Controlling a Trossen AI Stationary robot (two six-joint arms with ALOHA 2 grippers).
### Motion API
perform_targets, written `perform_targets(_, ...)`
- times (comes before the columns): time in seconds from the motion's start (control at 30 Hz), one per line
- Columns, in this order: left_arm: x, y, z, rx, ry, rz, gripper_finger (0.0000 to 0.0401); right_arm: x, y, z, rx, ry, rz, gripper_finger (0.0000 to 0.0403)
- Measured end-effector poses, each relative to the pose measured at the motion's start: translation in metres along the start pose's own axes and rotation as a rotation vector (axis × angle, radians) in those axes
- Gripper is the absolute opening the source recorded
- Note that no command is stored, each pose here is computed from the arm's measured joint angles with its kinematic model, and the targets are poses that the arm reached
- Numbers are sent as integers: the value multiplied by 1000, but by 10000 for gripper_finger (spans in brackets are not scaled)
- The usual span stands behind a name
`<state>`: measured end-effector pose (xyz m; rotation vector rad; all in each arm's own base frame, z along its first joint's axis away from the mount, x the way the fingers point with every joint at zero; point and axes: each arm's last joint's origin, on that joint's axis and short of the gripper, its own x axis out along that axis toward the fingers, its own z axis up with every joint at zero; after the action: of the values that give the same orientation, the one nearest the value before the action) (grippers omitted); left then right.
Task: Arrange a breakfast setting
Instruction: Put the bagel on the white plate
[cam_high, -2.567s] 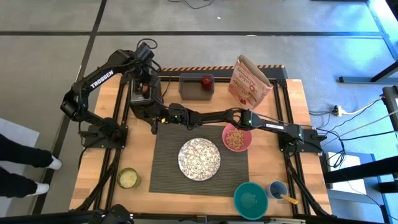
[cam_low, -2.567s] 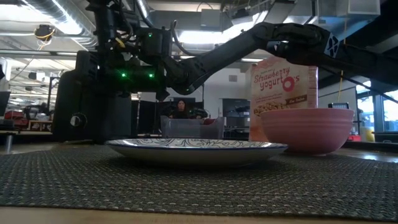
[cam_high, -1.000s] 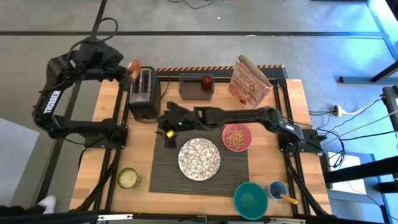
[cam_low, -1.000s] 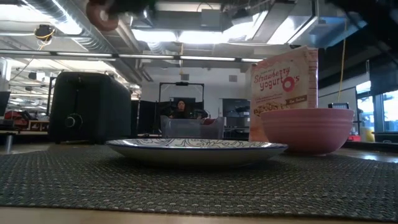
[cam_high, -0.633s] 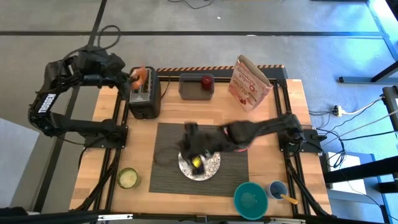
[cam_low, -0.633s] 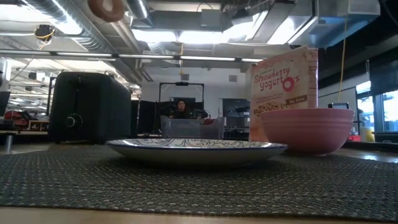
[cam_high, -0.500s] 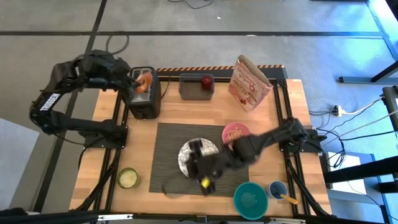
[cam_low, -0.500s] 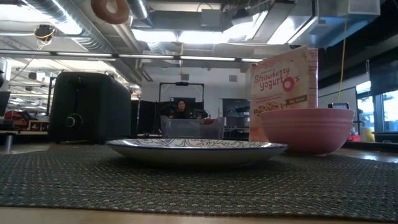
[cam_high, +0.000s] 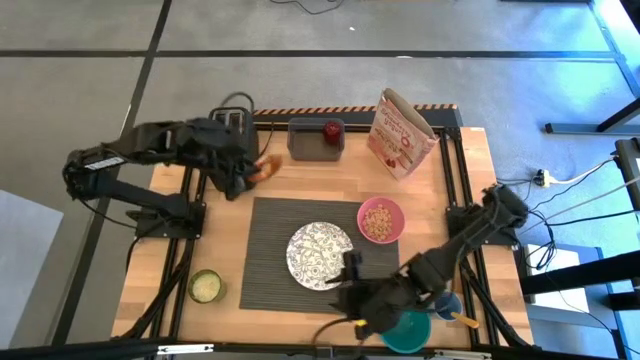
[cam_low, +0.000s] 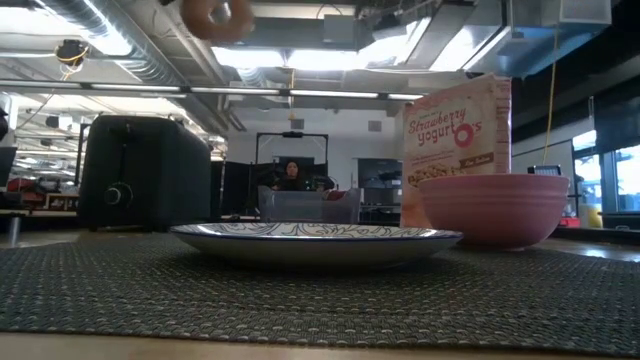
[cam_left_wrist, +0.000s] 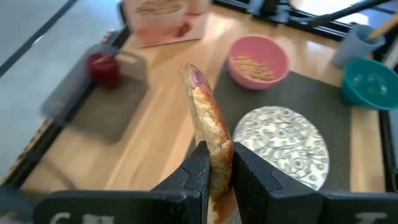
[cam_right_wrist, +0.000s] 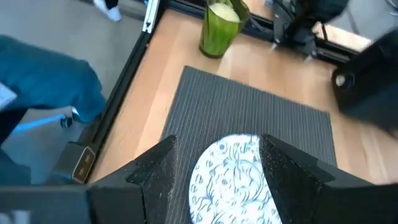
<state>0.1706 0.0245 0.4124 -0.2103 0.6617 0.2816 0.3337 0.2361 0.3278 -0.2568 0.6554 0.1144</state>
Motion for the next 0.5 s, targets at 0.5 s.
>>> perform_targets(0.5,102,-77,-16,259,133,6,49,-31,25,-97,292,-149,-125,218)
